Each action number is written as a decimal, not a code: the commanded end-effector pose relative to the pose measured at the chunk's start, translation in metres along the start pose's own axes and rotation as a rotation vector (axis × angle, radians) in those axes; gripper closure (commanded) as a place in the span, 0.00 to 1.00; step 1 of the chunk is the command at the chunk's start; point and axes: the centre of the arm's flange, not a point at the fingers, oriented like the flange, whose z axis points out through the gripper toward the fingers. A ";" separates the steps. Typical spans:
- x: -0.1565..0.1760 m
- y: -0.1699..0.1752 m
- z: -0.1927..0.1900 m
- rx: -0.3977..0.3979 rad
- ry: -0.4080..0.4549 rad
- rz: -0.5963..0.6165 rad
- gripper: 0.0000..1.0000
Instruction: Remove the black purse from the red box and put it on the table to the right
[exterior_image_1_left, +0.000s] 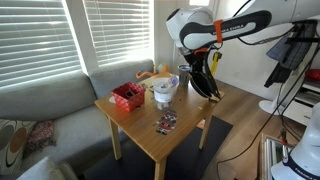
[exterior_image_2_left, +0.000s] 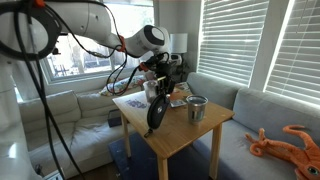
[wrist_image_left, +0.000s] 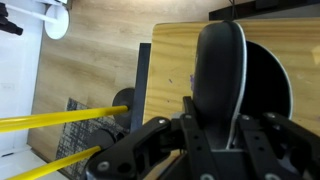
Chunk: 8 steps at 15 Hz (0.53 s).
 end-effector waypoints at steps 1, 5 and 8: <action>0.034 -0.005 -0.008 -0.042 -0.061 -0.017 0.63; 0.049 0.002 -0.014 -0.071 -0.017 0.088 0.47; 0.032 0.022 -0.056 -0.007 0.126 0.195 0.27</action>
